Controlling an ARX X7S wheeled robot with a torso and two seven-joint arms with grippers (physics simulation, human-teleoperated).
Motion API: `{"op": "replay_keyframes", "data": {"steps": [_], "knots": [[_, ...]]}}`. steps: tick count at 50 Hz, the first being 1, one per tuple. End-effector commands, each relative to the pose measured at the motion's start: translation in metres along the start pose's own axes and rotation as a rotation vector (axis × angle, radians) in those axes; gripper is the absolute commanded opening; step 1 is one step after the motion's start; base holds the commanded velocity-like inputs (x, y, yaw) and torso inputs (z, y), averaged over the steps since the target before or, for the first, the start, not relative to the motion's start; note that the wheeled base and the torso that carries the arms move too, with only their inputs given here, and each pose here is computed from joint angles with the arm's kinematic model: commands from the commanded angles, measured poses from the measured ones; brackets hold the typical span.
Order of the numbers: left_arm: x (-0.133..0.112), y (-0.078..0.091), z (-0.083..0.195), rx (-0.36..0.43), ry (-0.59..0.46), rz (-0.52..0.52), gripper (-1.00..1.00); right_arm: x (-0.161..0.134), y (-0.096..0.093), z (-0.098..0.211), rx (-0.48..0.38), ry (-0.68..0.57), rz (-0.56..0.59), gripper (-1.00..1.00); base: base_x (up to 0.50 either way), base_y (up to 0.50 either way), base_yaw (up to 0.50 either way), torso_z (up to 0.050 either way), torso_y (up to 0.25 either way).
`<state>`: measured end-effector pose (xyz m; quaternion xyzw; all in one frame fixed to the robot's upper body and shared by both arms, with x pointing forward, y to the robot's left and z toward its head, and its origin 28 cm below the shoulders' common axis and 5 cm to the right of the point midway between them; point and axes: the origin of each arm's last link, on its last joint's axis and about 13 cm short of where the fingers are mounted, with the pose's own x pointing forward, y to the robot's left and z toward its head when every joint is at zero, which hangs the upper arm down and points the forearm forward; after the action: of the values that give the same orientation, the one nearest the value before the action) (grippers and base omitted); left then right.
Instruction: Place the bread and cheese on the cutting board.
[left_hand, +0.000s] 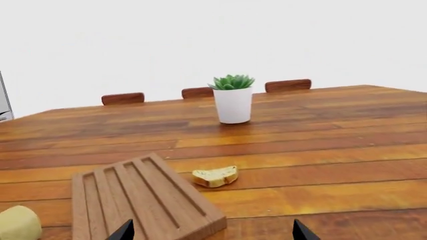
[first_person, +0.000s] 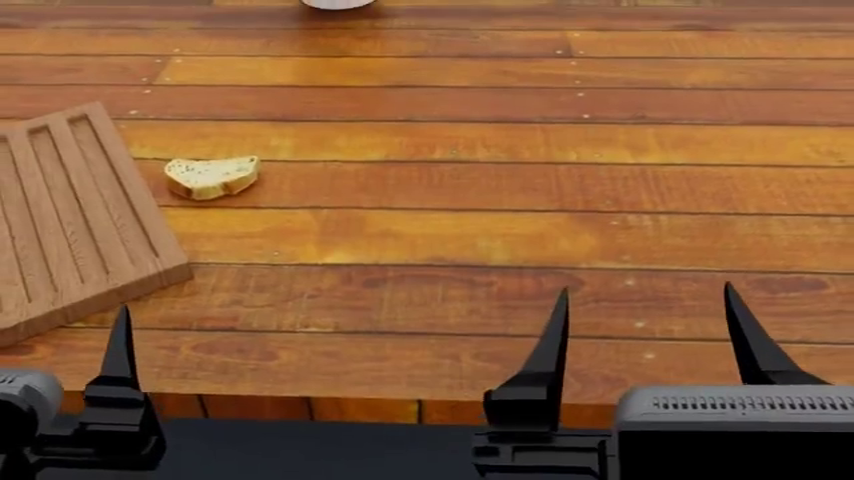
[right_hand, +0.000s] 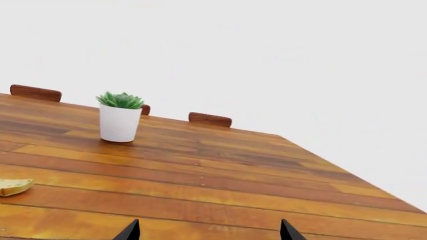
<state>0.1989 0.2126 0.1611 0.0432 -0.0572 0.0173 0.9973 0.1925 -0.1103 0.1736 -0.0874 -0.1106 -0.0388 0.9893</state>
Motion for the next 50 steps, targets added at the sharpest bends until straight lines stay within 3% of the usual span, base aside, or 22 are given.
{"op": "replay_keyframes", "data": {"steps": [1, 7, 18, 26, 29, 50], "knots": [[-0.0026, 0.0043, 0.0004, -0.033, 0.013, -0.008, 1.00, -0.0015, -0.0056, 0.0005, -0.002, 0.018, -0.036, 1.00, 0.00, 0.00, 0.00, 0.050, 0.000], [-0.0024, 0.0040, -0.0009, -0.034, 0.014, -0.009, 1.00, -0.0020, -0.0052, -0.0024, -0.032, 0.032, -0.020, 1.00, 0.00, 0.00, 0.00, 0.050, 0.000], [-0.0026, 0.0060, -0.0022, -0.029, 0.014, -0.009, 1.00, -0.0042, -0.0075, -0.0025, -0.001, 0.019, -0.035, 1.00, 0.00, 0.00, 0.00, 0.050, 0.000], [-0.0013, 0.0084, -0.0024, -0.025, 0.033, 0.011, 1.00, -0.0050, -0.0077, -0.0012, -0.073, -0.031, -0.005, 1.00, 0.00, 0.00, 0.00, 0.020, 0.000], [-0.0013, 0.0097, -0.0004, -0.045, 0.036, 0.023, 1.00, -0.0056, -0.0106, 0.0016, -0.025, -0.061, -0.038, 1.00, 0.17, 0.50, 0.00, 0.000, 0.000], [-0.0025, 0.0127, 0.0027, -0.030, 0.034, 0.040, 1.00, -0.0065, -0.0093, 0.0024, -0.007, -0.052, -0.031, 1.00, 0.21, 0.50, 0.00, 0.000, 0.000]]}}
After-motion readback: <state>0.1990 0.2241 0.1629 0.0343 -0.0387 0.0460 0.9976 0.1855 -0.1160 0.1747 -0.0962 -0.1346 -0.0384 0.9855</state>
